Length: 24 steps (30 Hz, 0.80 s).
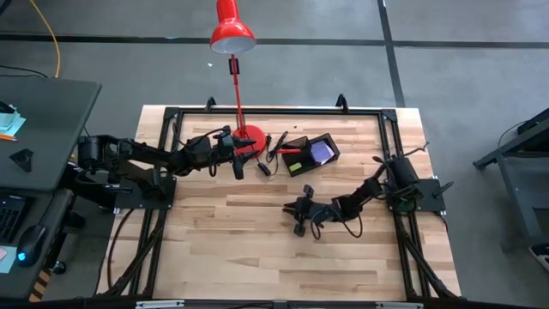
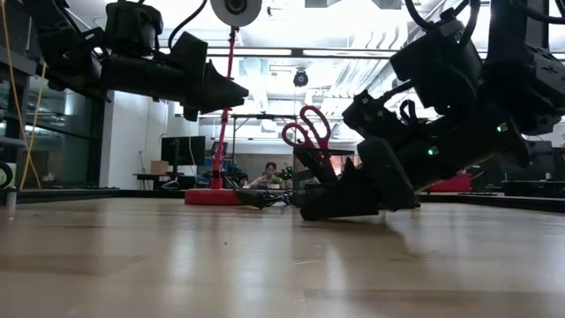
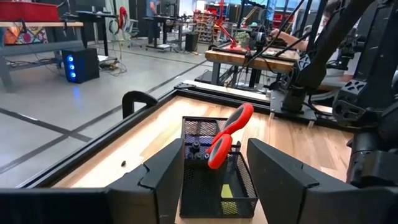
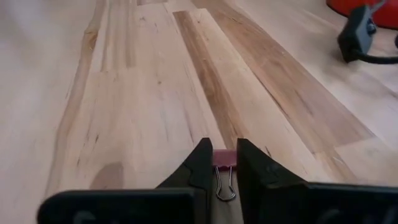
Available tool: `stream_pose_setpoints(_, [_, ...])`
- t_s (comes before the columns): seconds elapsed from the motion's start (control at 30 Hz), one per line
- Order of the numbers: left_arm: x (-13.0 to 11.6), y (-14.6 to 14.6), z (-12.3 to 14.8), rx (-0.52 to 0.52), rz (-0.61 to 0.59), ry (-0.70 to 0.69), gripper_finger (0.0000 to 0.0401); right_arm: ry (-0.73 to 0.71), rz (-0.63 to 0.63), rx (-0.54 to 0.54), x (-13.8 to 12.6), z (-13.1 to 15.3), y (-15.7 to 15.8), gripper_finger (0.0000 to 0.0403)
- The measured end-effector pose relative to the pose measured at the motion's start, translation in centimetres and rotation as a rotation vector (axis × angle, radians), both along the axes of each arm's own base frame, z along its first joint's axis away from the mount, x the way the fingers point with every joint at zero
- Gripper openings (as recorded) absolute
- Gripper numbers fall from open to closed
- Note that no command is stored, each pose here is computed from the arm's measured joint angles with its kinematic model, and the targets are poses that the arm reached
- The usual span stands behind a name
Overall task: Pick and place office supplies into organizer
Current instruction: Put the pink binder clip into the black desk organizer
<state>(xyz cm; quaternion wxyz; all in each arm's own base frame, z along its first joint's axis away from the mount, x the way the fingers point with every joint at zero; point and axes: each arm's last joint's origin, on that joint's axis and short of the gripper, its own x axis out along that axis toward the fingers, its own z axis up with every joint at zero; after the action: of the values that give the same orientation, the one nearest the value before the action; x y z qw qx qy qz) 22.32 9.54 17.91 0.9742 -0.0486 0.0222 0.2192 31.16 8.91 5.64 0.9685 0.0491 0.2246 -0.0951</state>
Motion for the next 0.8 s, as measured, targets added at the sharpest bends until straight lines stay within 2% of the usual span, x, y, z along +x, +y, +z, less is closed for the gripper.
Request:
stream_pose_setpoints(0.17, [0.0, 0.0, 0.0, -0.001, 0.000, 0.002, 0.0168, -0.054, 0.089, -0.008, 0.2, 0.4, 0.3, 0.0036])
stream_pose_setpoints(0.27, [0.0, 0.0, -0.1, -0.002, 0.000, 0.005, 0.0168, -0.088, 0.081, 0.000, 0.5, 0.9, 0.0, 0.0048])
stream_pose_setpoints(0.53, [0.0, 0.0, -0.1, -0.005, 0.000, 0.013, 0.0168, -0.140, 0.087, -0.066, 1.0, 2.8, -1.0, 0.0031])
stream_pose_setpoints(0.67, [0.0, 0.0, -0.1, -0.006, -0.001, 0.012, 0.0168, -0.170, 0.055, -0.076, 1.2, 4.2, -2.1, 0.0043])
stream_pose_setpoints(0.8, [0.0, 0.0, -0.1, -0.008, -0.001, 0.011, 0.0168, -0.133, -0.026, -0.084, 1.1, 5.3, -3.4, 0.0048])
